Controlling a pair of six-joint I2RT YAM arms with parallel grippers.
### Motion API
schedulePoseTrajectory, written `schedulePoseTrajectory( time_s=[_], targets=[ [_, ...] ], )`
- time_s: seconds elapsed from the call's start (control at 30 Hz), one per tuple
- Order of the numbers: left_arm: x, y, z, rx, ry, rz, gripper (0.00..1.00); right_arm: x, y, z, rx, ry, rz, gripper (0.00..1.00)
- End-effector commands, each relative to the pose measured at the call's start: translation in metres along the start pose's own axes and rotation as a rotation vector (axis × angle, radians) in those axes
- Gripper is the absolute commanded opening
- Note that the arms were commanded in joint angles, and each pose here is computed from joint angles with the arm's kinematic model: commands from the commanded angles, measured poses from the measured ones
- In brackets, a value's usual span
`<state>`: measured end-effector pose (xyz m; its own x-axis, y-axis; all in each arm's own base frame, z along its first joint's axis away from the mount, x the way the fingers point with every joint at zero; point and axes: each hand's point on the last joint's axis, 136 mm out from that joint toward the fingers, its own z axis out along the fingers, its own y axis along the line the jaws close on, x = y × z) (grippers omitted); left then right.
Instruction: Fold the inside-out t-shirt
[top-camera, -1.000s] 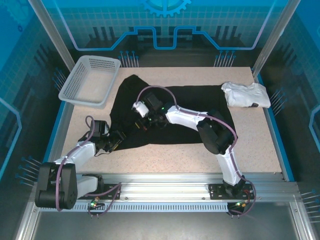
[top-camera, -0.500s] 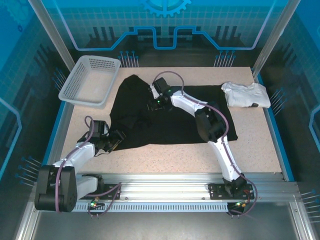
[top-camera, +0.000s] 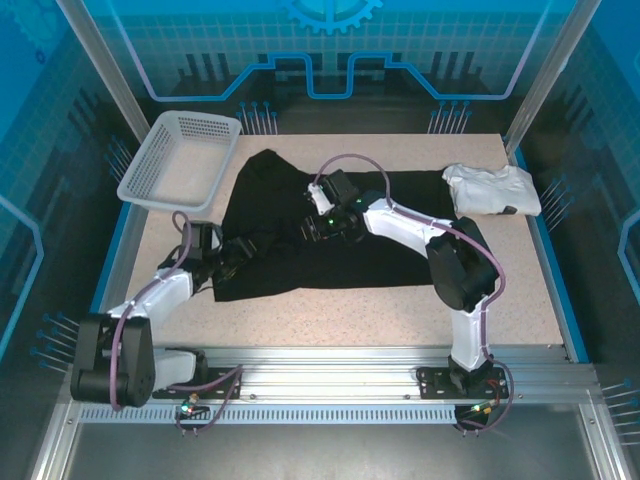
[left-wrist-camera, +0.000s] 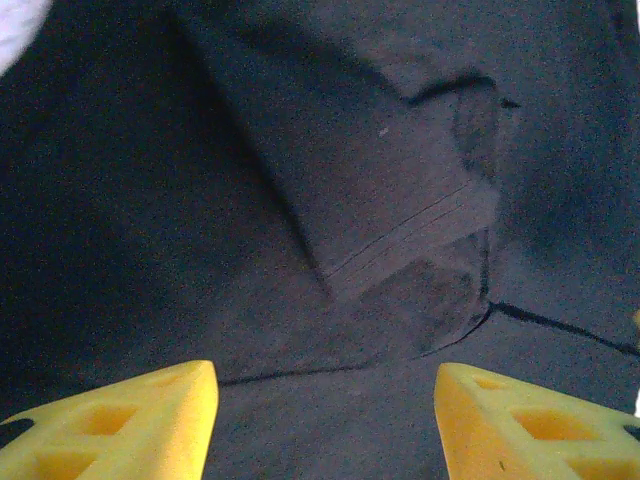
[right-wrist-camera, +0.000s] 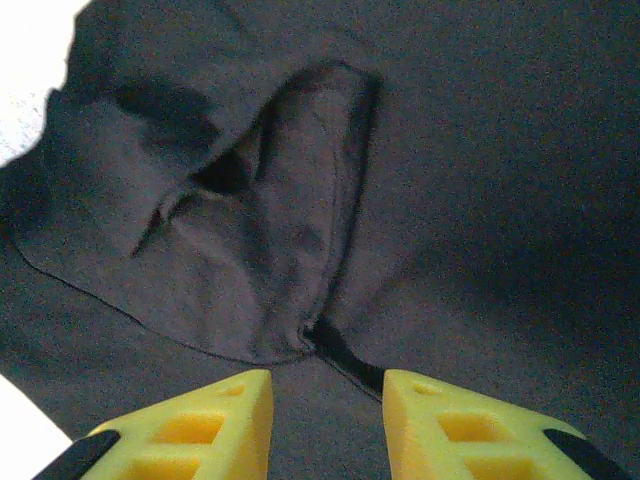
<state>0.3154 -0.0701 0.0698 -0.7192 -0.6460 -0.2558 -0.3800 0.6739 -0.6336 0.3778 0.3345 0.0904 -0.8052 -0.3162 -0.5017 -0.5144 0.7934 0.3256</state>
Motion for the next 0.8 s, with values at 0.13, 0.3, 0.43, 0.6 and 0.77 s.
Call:
schedulePoseTrajectory(
  time_s=[0.13, 0.3, 0.43, 0.6, 0.77],
  targets=[
    [-0.011, -0.028, 0.034, 0.025, 0.012, 0.055, 0.59, -0.001, -0.007, -0.012, -0.02, -0.033, 0.009, 0.35],
    [-0.009, -0.026, 0.05, 0.006, 0.036, 0.039, 0.58, 0.0, -0.013, -0.015, -0.02, -0.045, 0.024, 0.35],
    [-0.011, -0.022, 0.056, -0.011, 0.041, 0.045, 0.55, 0.002, -0.019, -0.016, -0.025, -0.049, 0.042, 0.35],
    [-0.017, -0.021, 0.063, -0.024, 0.034, 0.046, 0.38, 0.002, -0.024, -0.016, -0.025, -0.053, 0.055, 0.35],
    [-0.033, -0.021, 0.066, -0.03, 0.007, 0.044, 0.19, 0.002, -0.026, -0.016, -0.021, -0.054, 0.058, 0.35]
  ],
)
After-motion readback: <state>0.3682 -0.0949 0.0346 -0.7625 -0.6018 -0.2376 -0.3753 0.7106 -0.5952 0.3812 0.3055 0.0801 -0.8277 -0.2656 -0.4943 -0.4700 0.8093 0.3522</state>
